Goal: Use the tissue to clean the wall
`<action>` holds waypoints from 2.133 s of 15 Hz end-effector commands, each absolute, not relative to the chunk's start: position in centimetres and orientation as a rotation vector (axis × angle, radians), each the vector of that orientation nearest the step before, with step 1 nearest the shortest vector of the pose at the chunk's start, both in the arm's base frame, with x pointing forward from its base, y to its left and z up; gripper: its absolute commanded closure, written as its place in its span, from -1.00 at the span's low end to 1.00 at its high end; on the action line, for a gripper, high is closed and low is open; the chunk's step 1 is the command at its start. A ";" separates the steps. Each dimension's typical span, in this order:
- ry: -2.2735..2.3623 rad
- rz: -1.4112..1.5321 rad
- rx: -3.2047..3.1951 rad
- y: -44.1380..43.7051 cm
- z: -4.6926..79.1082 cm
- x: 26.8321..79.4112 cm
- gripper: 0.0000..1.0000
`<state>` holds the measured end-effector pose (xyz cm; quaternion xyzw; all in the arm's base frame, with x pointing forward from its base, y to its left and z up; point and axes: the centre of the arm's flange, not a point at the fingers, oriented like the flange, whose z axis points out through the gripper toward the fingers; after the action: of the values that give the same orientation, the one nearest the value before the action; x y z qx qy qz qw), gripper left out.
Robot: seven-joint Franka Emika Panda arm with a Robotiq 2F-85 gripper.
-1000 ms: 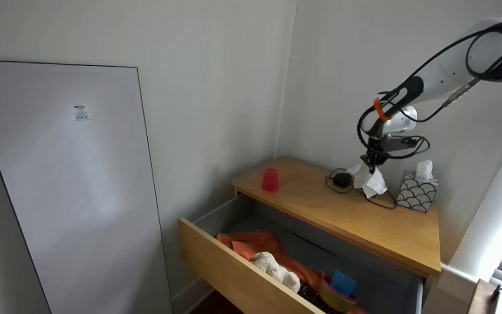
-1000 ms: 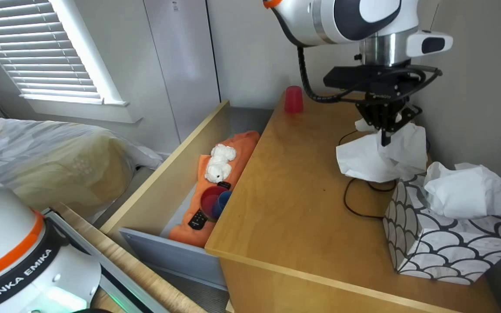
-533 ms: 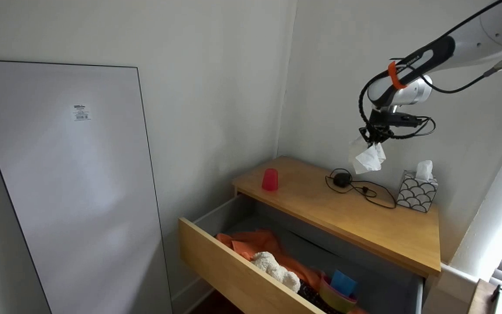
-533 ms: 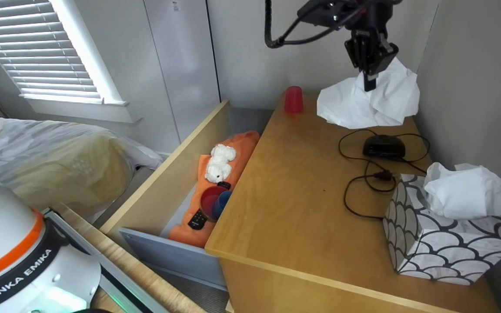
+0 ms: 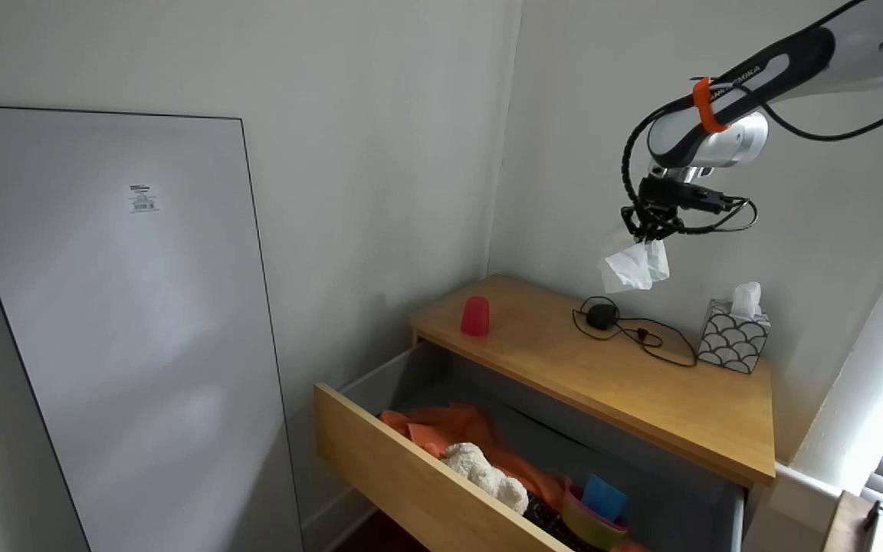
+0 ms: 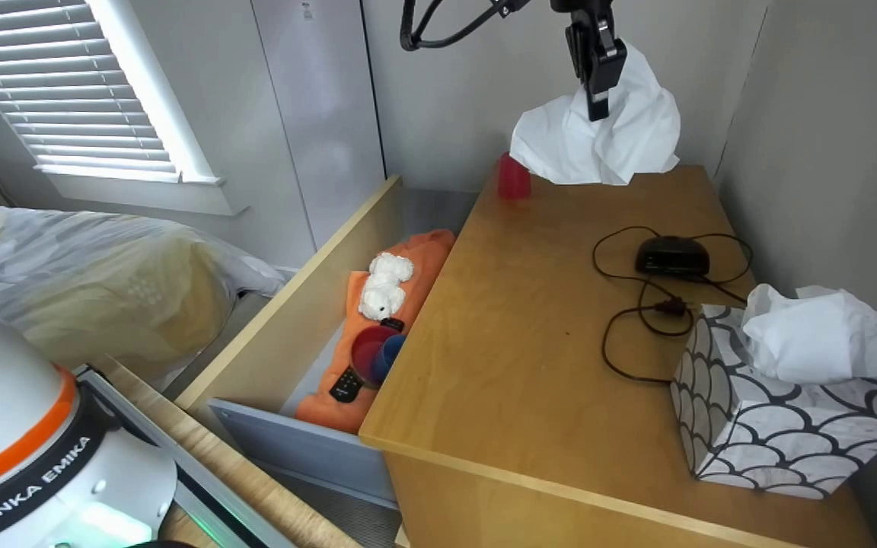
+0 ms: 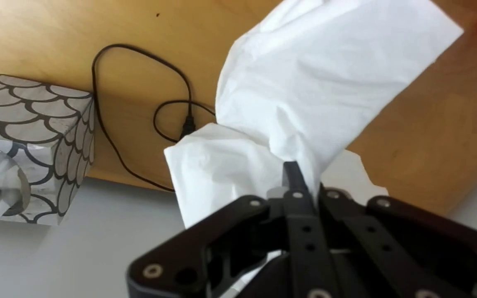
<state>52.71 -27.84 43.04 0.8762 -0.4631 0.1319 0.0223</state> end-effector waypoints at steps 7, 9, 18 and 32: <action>-1.793 0.634 2.436 -28.3 42.7 57.3 1.00; -1.885 0.753 2.342 -28.8 42.6 58.9 1.00; -2.111 1.043 1.791 -34.2 41.6 62.3 1.00; -2.079 1.256 1.465 -40.7 39.9 65.9 1.00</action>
<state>64.55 -39.57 40.24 0.5274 -0.7283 0.4138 0.1421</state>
